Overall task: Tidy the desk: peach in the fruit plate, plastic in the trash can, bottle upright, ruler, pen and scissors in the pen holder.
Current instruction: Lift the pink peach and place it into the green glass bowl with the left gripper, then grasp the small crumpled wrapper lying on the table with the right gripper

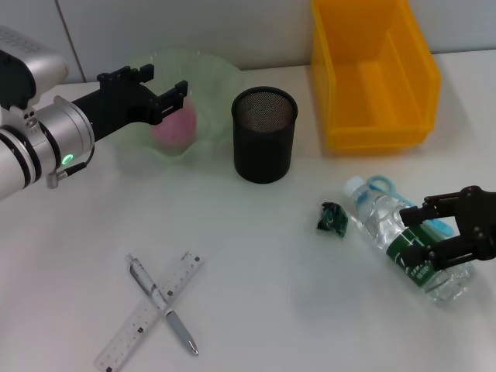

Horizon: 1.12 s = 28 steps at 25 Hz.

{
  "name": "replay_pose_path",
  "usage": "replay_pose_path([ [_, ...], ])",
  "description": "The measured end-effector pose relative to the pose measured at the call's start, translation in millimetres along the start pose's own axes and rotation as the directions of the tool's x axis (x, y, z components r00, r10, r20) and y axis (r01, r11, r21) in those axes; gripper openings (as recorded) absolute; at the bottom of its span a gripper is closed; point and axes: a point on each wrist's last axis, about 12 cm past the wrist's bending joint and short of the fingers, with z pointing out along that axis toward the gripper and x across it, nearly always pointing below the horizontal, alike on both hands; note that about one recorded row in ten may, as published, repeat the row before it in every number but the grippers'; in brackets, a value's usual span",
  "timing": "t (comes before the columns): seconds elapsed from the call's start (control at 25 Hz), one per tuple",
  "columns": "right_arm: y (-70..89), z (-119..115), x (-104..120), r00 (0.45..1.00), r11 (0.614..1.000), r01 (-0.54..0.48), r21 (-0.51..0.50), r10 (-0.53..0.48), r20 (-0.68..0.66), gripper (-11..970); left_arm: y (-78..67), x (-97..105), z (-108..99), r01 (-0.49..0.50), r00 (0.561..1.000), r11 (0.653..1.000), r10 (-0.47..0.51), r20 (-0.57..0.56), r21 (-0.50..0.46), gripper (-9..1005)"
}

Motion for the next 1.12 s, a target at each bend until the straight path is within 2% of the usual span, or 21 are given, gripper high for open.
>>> replay_pose_path([
  [0.08,0.1,0.2,0.2,1.000,1.000,0.000,0.000,0.000,-0.002,762,0.0,-0.2,0.0,0.000,1.000,1.000,0.000,0.001,0.001,443],
  [0.32,0.1,0.3,0.5,1.000,1.000,0.000,0.002,0.001,-0.001,759,0.4,-1.2,-0.9,0.013,1.000,1.000,-0.013,0.005,0.008,719],
  [0.36,-0.4,-0.1,0.6,1.000,1.000,-0.001,0.007,0.001,0.001,758,-3.3,-4.2,-4.3,0.039,0.999,0.998,-0.041,0.025,0.052,742],
  [0.4,-0.4,-0.1,0.6,1.000,1.000,-0.001,0.007,0.001,0.001,758,-3.3,-4.2,-4.3,0.039,0.999,0.998,-0.041,0.025,0.052,766],
  [0.48,-0.6,-0.4,0.5,1.000,1.000,-0.001,0.010,0.001,0.003,757,-10.8,-13.3,-15.6,0.059,0.996,0.984,-0.070,0.063,0.166,813],
  [0.56,-0.9,-0.7,0.5,1.000,1.000,-0.001,0.013,0.001,0.004,755,-10.8,-13.3,-15.6,0.059,0.996,0.984,-0.070,0.063,0.166,810],
  [0.6,-0.9,-0.7,0.5,1.000,1.000,-0.001,0.013,0.001,0.004,755,-19.7,-26.3,-33.8,0.037,0.996,0.946,-0.061,0.065,0.323,809],
  [0.64,-1.1,-0.8,0.0,1.000,1.000,0.000,0.014,0.000,0.005,754,-23.8,-30.7,-43.4,0.031,0.998,0.915,-0.051,0.038,0.402,807],
  [0.68,-1.1,-0.8,0.0,1.000,1.000,0.000,0.014,0.000,0.005,754,-27.3,-32.3,-52.2,0.029,0.999,0.885,-0.037,0.008,0.465,806],
  [0.72,-1.3,-0.8,-0.5,1.000,1.000,0.001,0.014,-0.001,0.006,753,-27.3,-32.3,-52.2,0.029,0.999,0.885,-0.037,0.008,0.465,806],
  [0.76,-1.8,-0.6,-1.9,1.000,1.000,0.004,0.015,-0.005,0.006,753,-29.8,-32.5,-66.3,0.033,0.999,0.838,-0.015,-0.038,0.545,806],
  [0.8,-1.8,-0.6,-1.9,1.000,1.000,0.004,0.015,-0.005,0.006,752,-29.8,-32.5,-66.3,0.033,0.999,0.838,-0.015,-0.038,0.545,806],
  [0.88,-2.3,-0.9,-3.6,1.000,1.000,0.010,0.017,-0.010,0.006,751,-30.9,-26.7,-77.6,0.054,0.995,0.799,0.004,-0.095,0.598,806],
  [0.92,-2.6,-1.1,-4.9,1.000,1.000,0.014,0.018,-0.014,0.006,750,-30.9,-26.7,-77.6,0.054,0.995,0.799,0.004,-0.095,0.598,806],
  [0.96,-3.1,-1.6,-7.4,1.000,1.000,0.022,0.022,-0.022,0.008,750,-27.9,-14.8,-84.1,0.087,0.982,0.795,0.032,-0.184,0.600,806],
  [1.12,-3.5,-1.0,-11.6,0.999,0.999,0.029,0.022,-0.029,0.015,747,-32.0,-3.0,-84.0,0.109,0.963,0.792,0.065,-0.260,0.601,806],
])
